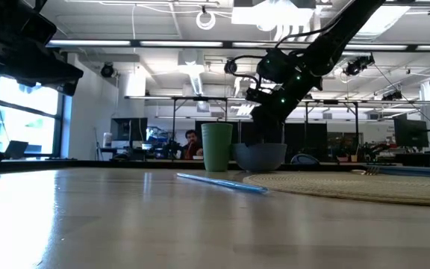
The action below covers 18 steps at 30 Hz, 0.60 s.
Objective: Pick & Place Utensil
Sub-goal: Put the blue bowl on the brown mat
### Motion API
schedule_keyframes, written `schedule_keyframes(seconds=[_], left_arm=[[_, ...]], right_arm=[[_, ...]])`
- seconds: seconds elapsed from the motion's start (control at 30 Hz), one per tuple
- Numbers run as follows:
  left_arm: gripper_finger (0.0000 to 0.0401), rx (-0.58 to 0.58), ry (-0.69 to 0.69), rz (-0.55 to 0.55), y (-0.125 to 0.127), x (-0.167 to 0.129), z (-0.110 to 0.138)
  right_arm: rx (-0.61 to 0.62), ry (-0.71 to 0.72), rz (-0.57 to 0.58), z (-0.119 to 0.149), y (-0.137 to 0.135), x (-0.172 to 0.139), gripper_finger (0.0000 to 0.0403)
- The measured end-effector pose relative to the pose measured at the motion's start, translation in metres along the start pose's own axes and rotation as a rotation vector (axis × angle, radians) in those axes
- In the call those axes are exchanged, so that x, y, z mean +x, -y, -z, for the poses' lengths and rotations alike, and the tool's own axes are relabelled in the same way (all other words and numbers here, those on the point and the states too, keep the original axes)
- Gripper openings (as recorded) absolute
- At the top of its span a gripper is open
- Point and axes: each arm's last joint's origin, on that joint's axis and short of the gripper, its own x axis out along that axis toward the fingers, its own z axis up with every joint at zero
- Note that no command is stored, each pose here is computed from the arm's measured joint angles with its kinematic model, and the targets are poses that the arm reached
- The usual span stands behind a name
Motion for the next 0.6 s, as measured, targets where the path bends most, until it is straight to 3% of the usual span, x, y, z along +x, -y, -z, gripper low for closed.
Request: schedule_keyframes(seconds=[0.17, 0.6], left_arm=[[0.0010, 0.000, 0.000, 0.000, 0.0000, 0.0000, 0.0000], [0.0010, 0.000, 0.000, -0.001, 0.0000, 0.0000, 0.0000]], right_arm=[[0.012, -0.080, 0.009, 0.0081, -0.0002, -0.0001, 0.0147], [0.011, -0.053, 0.013, 0.0055, 0.0002, 0.0001, 0.0121]])
